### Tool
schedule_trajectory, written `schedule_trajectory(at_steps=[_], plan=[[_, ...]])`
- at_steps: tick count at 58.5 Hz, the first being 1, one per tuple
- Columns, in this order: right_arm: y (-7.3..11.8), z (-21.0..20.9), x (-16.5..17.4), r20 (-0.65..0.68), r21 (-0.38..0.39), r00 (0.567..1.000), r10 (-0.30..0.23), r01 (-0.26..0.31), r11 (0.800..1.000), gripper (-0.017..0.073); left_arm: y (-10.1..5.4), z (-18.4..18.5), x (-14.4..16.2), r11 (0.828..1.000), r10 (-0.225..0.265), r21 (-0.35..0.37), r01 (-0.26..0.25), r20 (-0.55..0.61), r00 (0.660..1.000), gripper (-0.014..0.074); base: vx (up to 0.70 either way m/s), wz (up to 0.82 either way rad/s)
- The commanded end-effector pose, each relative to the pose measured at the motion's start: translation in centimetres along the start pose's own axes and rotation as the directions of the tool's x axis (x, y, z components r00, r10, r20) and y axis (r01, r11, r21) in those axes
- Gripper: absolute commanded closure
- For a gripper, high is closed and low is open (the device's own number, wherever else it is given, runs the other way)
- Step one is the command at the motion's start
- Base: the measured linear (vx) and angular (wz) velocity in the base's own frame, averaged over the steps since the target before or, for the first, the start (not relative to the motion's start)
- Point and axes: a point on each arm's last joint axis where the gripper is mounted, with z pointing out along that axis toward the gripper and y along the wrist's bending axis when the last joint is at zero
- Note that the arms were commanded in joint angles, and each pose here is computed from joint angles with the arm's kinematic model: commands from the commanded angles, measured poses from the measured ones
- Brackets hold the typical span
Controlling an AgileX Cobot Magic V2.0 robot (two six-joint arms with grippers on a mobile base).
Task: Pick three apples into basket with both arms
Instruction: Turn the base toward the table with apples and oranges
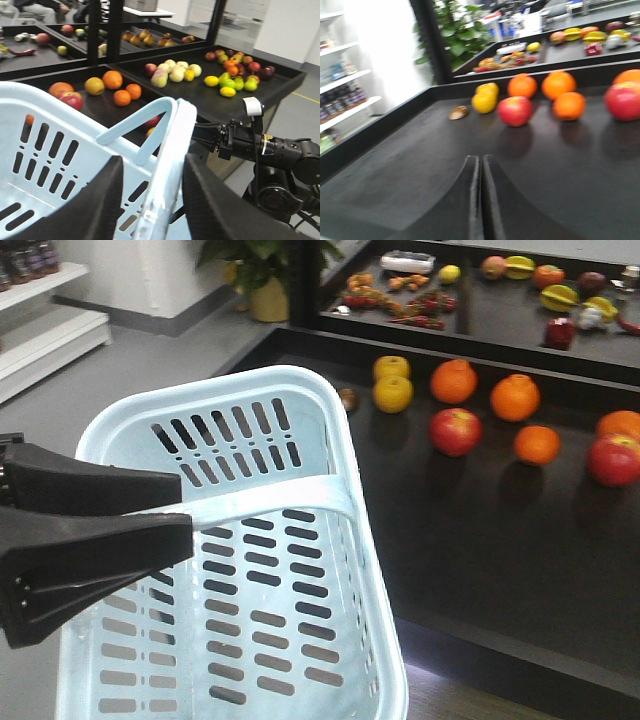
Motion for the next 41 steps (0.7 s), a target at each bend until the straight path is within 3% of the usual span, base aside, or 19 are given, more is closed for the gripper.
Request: schedule_trajectory(at_steps=[1,41], plan=[[0.09,-0.03,-0.27,0.072,-0.015,0.997,-0.006,0.007,1.000,0.0564,-0.27,-0.33,-0.82,0.999,0.040,-0.027,-0.039,0.016,0.999,0.0599,0.09,-0.50],[0.08,-0.03,-0.27,0.072,-0.015,0.997,-0.006,0.007,1.000,0.0564,-0.27,-0.33,-0.82,0.999,0.040,-0.027,-0.039,0.016,0.999,0.0599,0.06,-0.41]])
